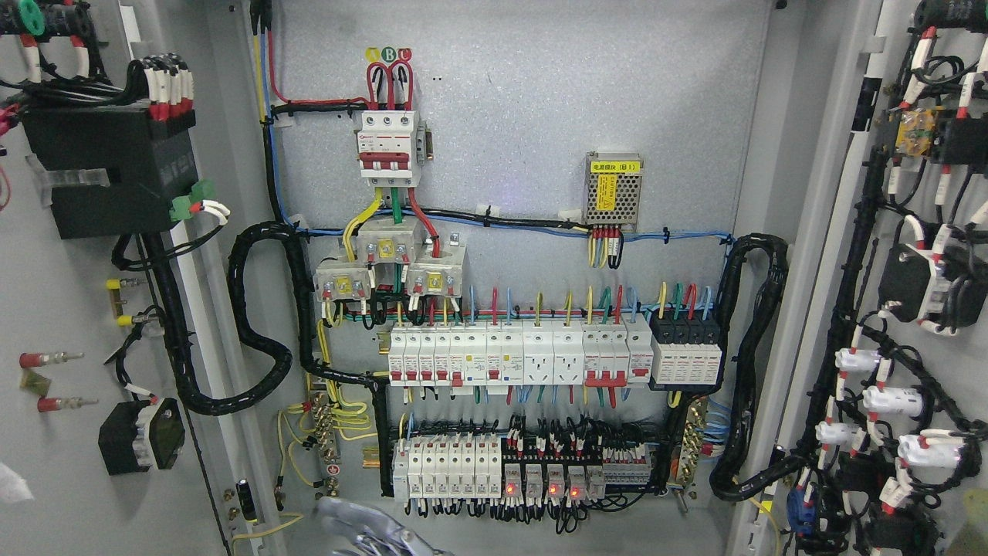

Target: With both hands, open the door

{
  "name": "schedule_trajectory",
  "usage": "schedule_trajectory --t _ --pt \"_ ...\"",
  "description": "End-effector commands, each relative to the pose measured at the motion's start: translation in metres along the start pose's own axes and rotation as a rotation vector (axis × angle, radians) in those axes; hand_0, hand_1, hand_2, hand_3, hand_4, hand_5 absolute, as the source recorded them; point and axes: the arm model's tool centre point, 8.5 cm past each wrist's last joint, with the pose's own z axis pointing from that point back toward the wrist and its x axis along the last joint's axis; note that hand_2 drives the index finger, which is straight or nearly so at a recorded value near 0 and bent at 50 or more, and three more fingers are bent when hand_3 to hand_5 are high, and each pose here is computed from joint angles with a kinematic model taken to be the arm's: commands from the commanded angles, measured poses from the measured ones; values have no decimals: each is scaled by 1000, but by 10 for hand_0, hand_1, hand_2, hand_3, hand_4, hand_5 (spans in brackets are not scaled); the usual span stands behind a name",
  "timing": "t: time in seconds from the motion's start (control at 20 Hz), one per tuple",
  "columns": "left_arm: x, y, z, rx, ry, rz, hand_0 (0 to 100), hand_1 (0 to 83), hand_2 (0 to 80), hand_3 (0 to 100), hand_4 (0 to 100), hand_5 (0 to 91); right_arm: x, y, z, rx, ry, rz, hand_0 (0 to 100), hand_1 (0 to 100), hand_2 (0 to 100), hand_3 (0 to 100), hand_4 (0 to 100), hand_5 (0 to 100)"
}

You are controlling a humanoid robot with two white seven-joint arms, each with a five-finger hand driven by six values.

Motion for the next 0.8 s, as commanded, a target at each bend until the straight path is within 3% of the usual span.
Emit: schedule_trajectory --t 0.0,0.2,0.4,0.75 --pt "162 -41 17 -162 -459 -285 296 0 27 27 37 0 31 -38 96 -103 114 203 218 0 0 0 0 0" --pt "198 -69 41 -271 -593 -406 295 0 27 27 37 0 41 -49 132 -207 129 251 219 0 0 0 0 0" --pt "225 -91 59 -413 -670 -515 295 0 28 27 37 0 30 -49 159 -262 172 245 218 0 0 0 0 0" --pt "266 -108 88 -400 -902 -668 296 0 28 27 37 0 32 -65 202 -371 220 305 218 0 0 0 0 0"
